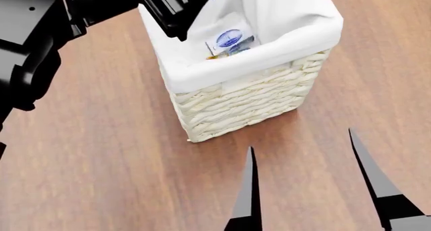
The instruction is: Pick up the alphabet soup and the cream cheese box, and put them in the basket.
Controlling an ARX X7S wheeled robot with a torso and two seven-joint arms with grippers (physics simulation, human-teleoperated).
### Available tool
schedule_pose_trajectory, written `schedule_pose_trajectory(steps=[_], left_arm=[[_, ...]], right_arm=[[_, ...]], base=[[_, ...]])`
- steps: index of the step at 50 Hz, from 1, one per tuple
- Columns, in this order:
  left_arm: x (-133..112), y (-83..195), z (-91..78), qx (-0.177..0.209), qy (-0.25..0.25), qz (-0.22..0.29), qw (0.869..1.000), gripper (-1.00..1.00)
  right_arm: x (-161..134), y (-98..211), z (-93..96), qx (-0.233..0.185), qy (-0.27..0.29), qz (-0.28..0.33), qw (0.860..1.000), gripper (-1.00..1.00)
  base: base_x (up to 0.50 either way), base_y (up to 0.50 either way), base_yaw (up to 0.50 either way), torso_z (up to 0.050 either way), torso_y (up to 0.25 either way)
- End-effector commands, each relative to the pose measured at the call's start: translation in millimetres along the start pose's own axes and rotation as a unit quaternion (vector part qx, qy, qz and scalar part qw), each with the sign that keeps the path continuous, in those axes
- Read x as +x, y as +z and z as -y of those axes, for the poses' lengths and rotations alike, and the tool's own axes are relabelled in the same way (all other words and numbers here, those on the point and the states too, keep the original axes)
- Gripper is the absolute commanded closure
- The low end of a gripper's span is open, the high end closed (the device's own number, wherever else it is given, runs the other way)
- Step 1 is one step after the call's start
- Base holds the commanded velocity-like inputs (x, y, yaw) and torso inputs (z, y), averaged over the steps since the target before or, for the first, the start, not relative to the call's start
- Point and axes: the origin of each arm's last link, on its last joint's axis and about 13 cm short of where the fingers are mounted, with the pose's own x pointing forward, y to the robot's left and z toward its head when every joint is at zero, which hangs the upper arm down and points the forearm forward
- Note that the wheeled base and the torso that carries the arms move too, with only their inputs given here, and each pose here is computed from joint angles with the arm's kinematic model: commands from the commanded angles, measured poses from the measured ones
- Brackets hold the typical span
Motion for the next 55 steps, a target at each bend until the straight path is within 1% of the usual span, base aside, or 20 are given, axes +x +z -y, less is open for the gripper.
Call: schedule_pose_trajectory(steps=[1,5,6,7,8,10,11,12,15,17,18,21,23,25,29,33,36,41,45,55], left_arm=[[-1,1,-1.3,-0.009,0.01,0.012,1.0,-1.0],[0,4,-1.5,-0.007,0.037,0.066,0.997,-1.0],[0,3,-0.9,0.021,0.056,0.073,0.996,-1.0],[1,4,-0.3,-0.009,0.075,0.107,0.991,-1.0],[0,2,0.3,0.016,0.1,0.111,0.989,-1.0],[-4,-5,5.3,0.035,0.154,0.144,0.977,-1.0],[-13,-15,10.3,0.016,0.185,0.156,0.97,-1.0],[-13,-9,18.1,0.024,0.18,0.177,0.967,-1.0],[-24,-15,35.2,0.025,0.235,0.209,0.949,-1.0],[-28,-20,45.3,0.041,0.248,0.212,0.945,-1.0],[-30,-26,54.2,0.066,0.27,0.21,0.938,-1.0],[-38,-32,71.5,0.044,0.288,0.228,0.929,-1.0],[-42,-38,81.1,0.055,0.287,0.229,0.928,-1.0],[-47,-44,92.0,0.048,0.281,0.237,0.929,-1.0],[-62,-55,116.6,0.043,0.299,0.247,0.921,-1.0],[-76,-62,139.3,0.065,0.319,0.256,0.91,-1.0],[-88,-61,153.4,0.049,0.33,0.267,0.904,-1.0],[-108,-67,179.0,0.044,0.329,0.268,0.905,-1.0],[-118,-73,192.1,0.044,0.328,0.269,0.905,-1.0],[-126,-72,196.4,0.036,0.333,0.272,0.902,-1.0]], right_arm=[[1,1,-0.5,0.001,0.001,-0.002,1.0,-1.0],[1,1,-0.8,0.002,0.003,-0.002,1.0,-1.0],[1,2,-0.8,0.003,0.003,-0.002,1.0,-1.0],[1,2,-1.0,0.005,0.003,-0.001,1.0,-1.0],[1,1,-1.1,0.005,0.003,-0.001,1.0,-1.0],[1,1,-1.6,0.007,0.004,-0.001,1.0,-1.0],[1,1,-2.2,0.007,0.005,-0.001,1.0,-1.0],[1,0,-2.4,0.007,0.006,-0.002,1.0,-1.0],[2,0,-3.2,0.008,0.009,-0.001,1.0,-1.0],[2,0,-3.5,0.01,0.008,-0.001,1.0,-1.0],[2,-1,-4.6,0.011,0.01,-0.001,1.0,-1.0],[3,0,-5.8,0.014,0.013,0.0,1.0,-1.0],[3,1,-6.1,0.013,0.014,0.0,1.0,-1.0],[3,0,-5.9,0.013,0.013,0.0,1.0,-1.0],[1,-2,-7.6,0.015,0.013,-0.001,1.0,-1.0],[2,-1,-8.7,0.021,0.015,0.0,1.0,-1.0],[0,-6,-12.3,0.026,0.02,-0.002,0.999,-1.0],[2,-5,-15.1,0.037,0.028,-0.002,0.999,-1.0],[2,-6,-18.1,0.043,0.034,-0.002,0.998,-1.0],[1,-5,-19.7,0.046,0.039,-0.002,0.998,-1.0]], base=[[0.0,0.0,0.0,0.0,0.0],[0.0,0.0,0.0,0.0,0.0],[0.0,0.0,0.0,0.0,0.0],[0.0,0.0,0.0,0.0,0.0],[0.0,0.0,0.0,0.0,0.0],[0.0,0.0,0.0,0.0,0.0],[0.0,0.0,0.0,0.0,0.0],[0.0,0.0,0.0,0.0,0.0],[0.0,0.0,0.0,0.0,0.0],[0.0,0.0,0.0,0.0,0.0],[0.0,0.0,0.0,0.0,0.0],[0.0,0.0,0.0,0.0,0.0],[0.0,0.0,0.0,0.0,0.0],[0.0,0.0,0.0,0.0,0.0],[0.0,0.0,0.0,0.0,0.0],[0.0,0.0,0.0,0.0,0.0],[0.0,0.0,0.0,0.0,0.0],[0.0,0.0,0.0,0.0,0.0],[0.0,0.0,0.0,0.0,0.0],[0.0,0.0,0.0,0.0,0.0]])
